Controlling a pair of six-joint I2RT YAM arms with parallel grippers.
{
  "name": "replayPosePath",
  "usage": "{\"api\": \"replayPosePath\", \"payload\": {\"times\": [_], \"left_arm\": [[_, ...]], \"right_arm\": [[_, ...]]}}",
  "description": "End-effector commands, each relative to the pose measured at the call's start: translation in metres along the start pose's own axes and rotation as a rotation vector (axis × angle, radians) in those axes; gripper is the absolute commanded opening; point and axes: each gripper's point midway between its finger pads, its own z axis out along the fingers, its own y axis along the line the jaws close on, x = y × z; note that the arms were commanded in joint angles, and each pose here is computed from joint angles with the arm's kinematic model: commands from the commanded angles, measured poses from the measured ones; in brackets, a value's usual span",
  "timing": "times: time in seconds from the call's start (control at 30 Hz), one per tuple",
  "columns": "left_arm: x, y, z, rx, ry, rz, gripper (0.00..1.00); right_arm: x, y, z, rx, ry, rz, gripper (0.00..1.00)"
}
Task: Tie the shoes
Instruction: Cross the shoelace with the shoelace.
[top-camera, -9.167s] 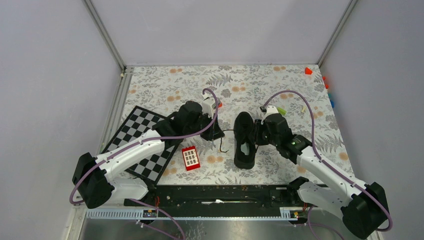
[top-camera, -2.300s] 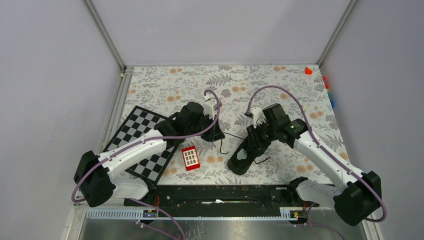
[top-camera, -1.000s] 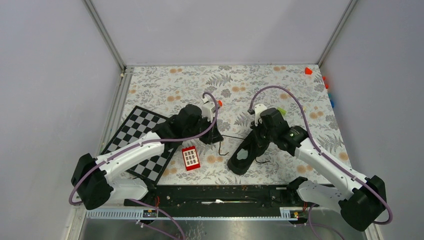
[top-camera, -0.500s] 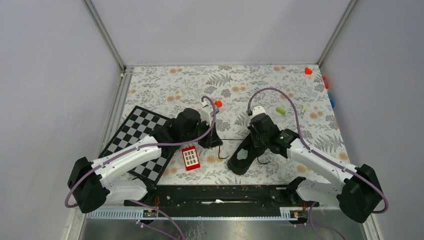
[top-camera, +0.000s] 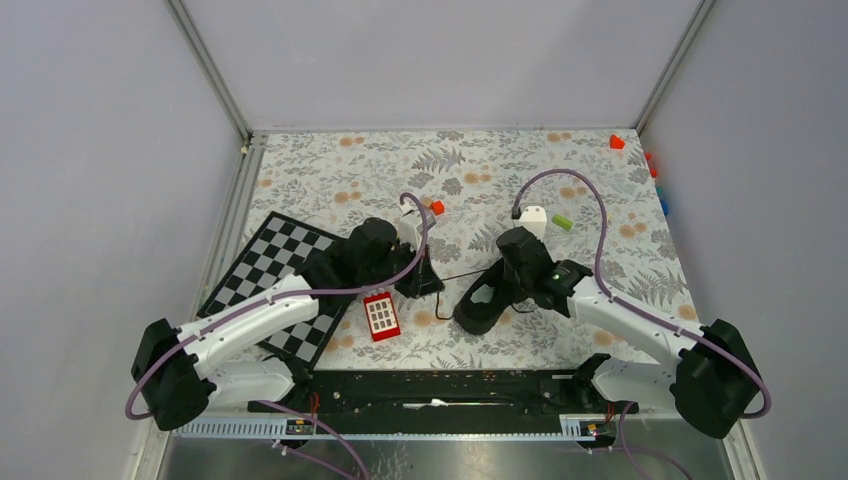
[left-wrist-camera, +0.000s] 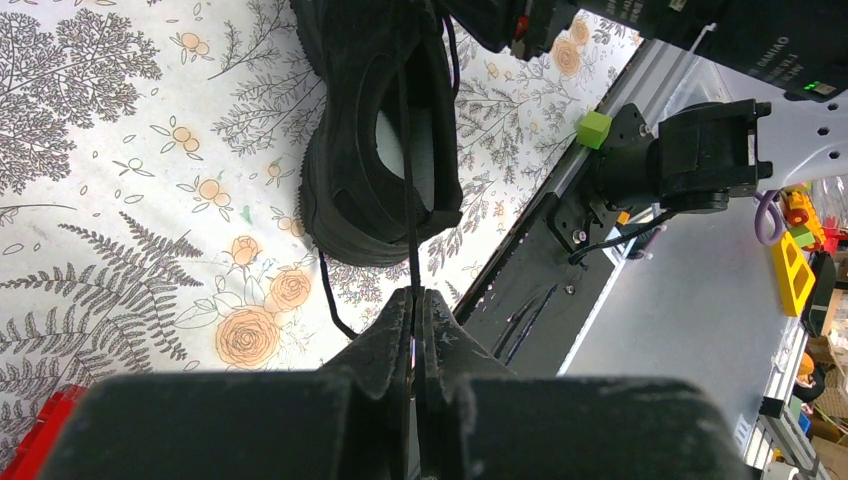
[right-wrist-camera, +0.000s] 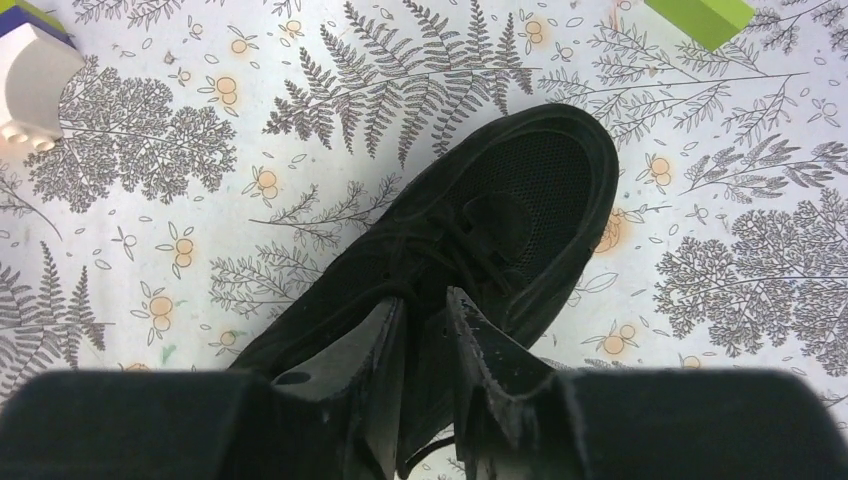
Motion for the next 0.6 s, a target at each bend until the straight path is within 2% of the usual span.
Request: {"api": "replayPosePath", "payload": {"times": [0.0, 0.17, 0.3, 0.43, 0.57], "left_arm": [[0.000, -0.011, -0.010, 0.051, -0.022, 0.015, 0.00], [0.000, -0.010, -0.011, 0.042, -0.023, 0.020, 0.00], [-0.001, -0.010, -0.010, 0.042, -0.023, 0.025, 0.00], [-0.003, -0.010, -0.010, 0.041, -0.025, 0.031, 0.00], [-0.004, -0.010, -0.011, 0.037, -0.029, 0.036, 0.00]], "right_arm": [[-0.013, 0.007, 0.011, 0.021, -0.069, 0.103, 0.30], [-0.013, 0.005, 0.006, 0.016, -0.058, 0.099, 0.30], [-0.018, 0.000, -0.004, 0.004, -0.074, 0.090, 0.43], [-0.014, 0.000, -0.011, -0.023, -0.043, 0.047, 0.51], [-0.008, 0.003, -0.017, -0.058, -0.010, 0.028, 0.52]]}}
